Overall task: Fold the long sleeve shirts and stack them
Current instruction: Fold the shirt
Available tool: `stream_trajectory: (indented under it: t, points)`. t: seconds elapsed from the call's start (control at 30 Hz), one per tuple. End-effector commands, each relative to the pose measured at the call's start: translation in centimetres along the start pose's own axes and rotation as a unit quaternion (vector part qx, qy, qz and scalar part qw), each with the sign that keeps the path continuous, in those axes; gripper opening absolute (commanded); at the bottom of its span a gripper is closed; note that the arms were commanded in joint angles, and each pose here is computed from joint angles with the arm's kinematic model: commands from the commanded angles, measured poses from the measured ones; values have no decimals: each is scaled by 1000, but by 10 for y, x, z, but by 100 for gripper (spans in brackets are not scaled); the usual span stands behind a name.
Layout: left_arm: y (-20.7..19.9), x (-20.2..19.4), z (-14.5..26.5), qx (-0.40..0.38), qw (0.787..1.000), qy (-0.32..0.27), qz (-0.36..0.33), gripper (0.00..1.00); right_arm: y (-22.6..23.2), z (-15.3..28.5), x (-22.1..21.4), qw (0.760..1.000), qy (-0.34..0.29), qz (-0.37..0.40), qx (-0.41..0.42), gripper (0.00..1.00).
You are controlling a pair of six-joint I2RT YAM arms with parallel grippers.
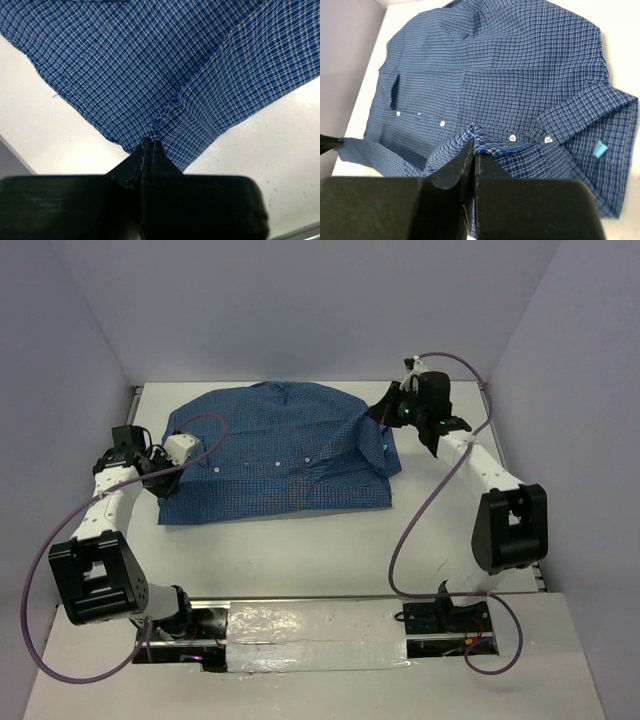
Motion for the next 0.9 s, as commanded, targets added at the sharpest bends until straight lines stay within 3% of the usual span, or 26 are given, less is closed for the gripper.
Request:
stream_trajectory:
  t: [0.0,0.27,0.37,0.47,0.6,0.87]
  points:
    - [11,7,-5,24,999,-22,14,0,3,-18,10,1000,0,18,16,0]
    - [25,5,-23,49,997,-4,56,0,5,-27,6,1000,6,15,5,0]
    - [27,-1,-32,47,997,4,62,7,5,-31,-3,1000,17,9,1,0]
    - [31,0,-38,52,996,11,77,8,9,-38,-14,999,38,3,1,0]
    - [38,11,-40,66,993,-4,101,0,5,-45,-17,999,42,-10,-16,0]
    - [45,40,-26,79,987,-58,129,0,1,-44,3,998,21,-8,-62,0]
Point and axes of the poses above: each gripper's point midway between its finger pads, its own z axis back along the fingers, its own y axis along the line the jaws close on, x = y × z, the point moved 8 cm from there along z, back along the fingers, and after that the axes turned 12 degrees about z, right-handed, at the moved point
